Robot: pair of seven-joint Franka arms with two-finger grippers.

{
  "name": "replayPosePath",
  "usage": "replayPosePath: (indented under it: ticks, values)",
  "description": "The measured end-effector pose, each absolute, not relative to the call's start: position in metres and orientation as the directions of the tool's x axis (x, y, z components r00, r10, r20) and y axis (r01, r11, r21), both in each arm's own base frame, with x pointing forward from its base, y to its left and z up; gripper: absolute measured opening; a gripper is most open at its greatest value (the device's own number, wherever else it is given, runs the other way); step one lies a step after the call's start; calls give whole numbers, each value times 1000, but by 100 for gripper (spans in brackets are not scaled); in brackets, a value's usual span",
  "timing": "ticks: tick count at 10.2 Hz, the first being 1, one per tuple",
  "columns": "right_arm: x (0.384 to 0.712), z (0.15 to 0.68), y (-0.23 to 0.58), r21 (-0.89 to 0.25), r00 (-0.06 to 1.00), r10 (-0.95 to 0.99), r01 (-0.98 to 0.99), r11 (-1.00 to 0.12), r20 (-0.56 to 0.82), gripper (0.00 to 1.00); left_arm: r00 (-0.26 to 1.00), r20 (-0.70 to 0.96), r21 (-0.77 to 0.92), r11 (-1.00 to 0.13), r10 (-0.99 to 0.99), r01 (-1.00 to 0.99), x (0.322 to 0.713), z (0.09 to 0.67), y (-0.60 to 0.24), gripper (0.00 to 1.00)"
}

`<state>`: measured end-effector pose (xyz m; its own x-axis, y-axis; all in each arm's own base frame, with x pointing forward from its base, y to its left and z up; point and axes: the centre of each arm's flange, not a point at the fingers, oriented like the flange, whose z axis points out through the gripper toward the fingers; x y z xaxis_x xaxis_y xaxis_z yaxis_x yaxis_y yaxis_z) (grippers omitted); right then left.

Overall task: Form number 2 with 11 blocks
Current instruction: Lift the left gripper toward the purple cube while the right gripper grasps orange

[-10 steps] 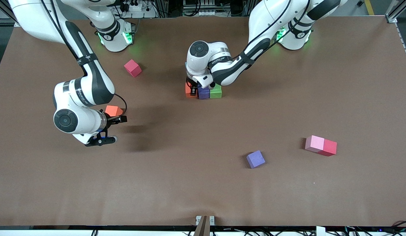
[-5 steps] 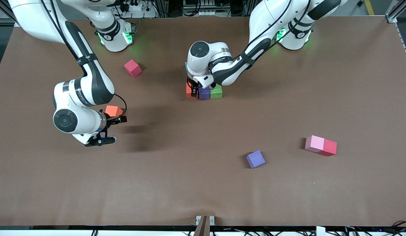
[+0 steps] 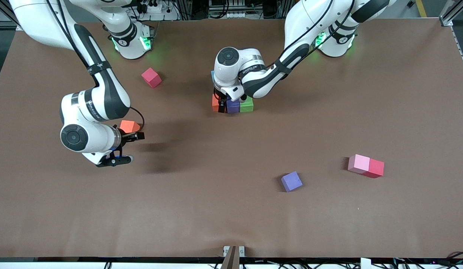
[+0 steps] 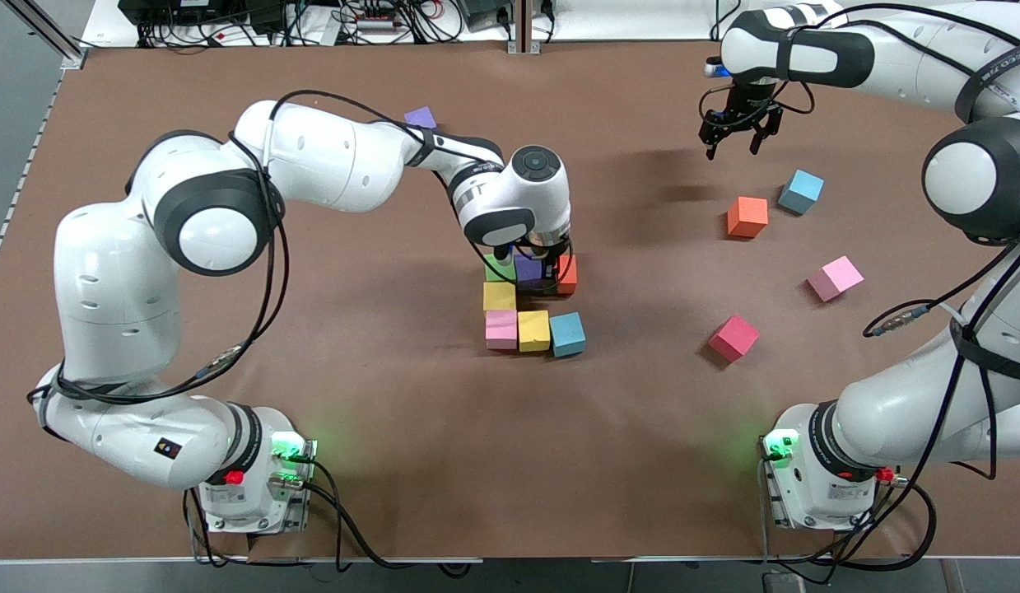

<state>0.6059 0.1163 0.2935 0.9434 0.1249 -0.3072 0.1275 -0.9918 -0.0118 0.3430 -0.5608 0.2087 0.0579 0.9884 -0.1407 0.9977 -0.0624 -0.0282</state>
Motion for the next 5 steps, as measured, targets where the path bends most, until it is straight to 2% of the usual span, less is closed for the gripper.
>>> replayPosePath:
  ticks: [5]
  values:
    - [590, 280, 113, -6, 933, 123, 128, -992, -338, 100, 57, -161, 15, -55, 985, 998, 352, 235, -561, 100]
